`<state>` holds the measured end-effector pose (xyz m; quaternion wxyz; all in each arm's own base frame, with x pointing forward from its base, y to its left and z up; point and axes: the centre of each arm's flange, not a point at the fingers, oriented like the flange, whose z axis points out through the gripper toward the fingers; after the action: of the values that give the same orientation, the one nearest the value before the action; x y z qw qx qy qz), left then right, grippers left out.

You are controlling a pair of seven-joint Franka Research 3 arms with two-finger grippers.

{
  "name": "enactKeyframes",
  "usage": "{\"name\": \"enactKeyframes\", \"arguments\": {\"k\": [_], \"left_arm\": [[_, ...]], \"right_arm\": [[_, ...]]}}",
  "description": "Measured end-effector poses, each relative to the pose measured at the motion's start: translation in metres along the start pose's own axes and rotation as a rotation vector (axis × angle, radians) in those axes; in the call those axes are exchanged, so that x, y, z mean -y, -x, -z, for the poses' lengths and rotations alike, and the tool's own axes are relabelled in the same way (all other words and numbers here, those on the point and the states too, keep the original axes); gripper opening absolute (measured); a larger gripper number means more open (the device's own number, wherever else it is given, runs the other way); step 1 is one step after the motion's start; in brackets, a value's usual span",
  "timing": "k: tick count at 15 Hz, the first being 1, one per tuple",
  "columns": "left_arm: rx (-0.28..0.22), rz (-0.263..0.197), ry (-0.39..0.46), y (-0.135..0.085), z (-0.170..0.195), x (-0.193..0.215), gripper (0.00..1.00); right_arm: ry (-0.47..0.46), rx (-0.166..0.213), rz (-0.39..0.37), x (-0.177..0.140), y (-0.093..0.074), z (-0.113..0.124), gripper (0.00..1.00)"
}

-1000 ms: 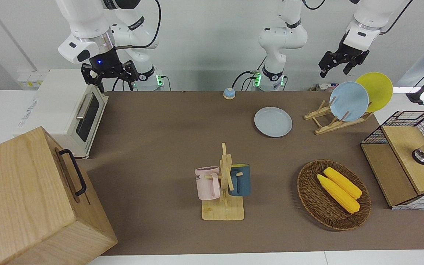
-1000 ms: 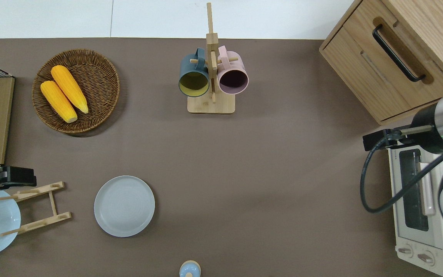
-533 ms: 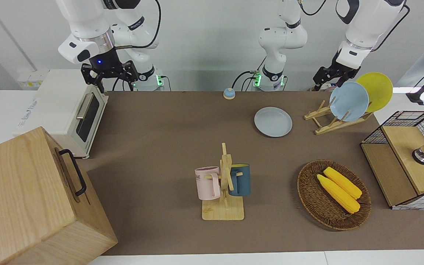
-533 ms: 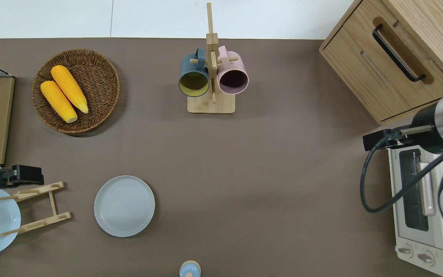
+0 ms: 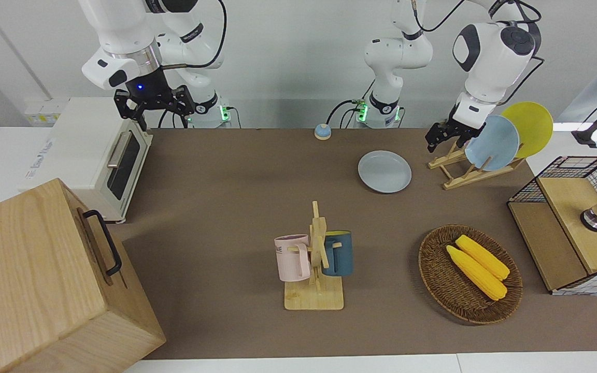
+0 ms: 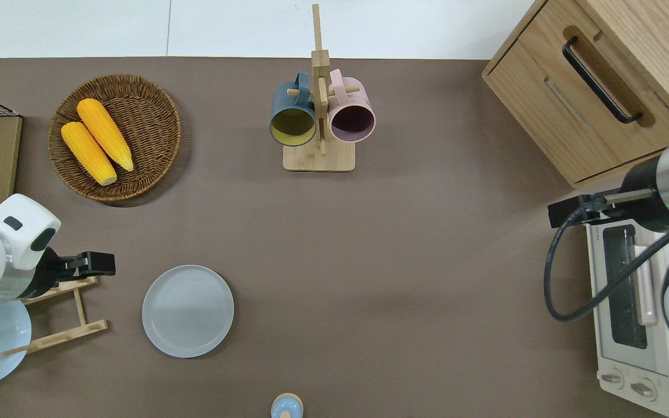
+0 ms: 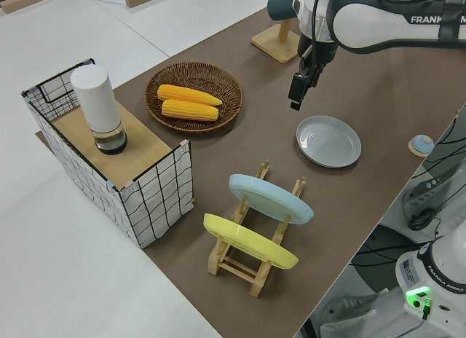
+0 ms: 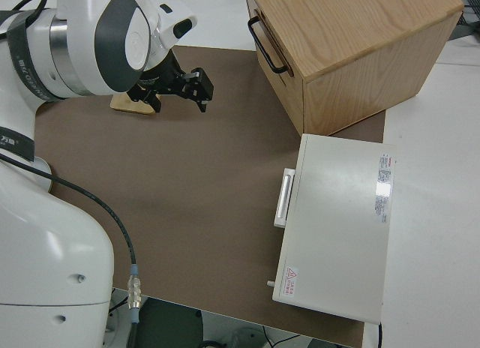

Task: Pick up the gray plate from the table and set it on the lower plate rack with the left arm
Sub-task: 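Lower the left gripper onto the gray plate's rim and close it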

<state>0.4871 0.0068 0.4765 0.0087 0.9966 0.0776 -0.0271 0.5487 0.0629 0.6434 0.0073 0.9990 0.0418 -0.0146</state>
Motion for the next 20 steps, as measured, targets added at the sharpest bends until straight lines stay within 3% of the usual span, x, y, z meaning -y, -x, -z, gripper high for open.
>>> {"name": "enactKeyframes", "arguments": {"k": [7,14,20], "left_arm": [[0.052,-0.006,-0.001,0.0,-0.073,-0.009,1.0],[0.079,-0.012,-0.006,0.023,-0.111,-0.009,1.0],[0.138,0.002,-0.001,0.038,-0.137,-0.007,0.99]], "right_arm": [[0.0,0.0,0.0,0.0,0.0,0.0,0.99],[0.0,0.0,0.0,0.0,0.0,0.0,0.99],[0.0,0.0,0.0,0.0,0.0,0.0,0.99]]}}
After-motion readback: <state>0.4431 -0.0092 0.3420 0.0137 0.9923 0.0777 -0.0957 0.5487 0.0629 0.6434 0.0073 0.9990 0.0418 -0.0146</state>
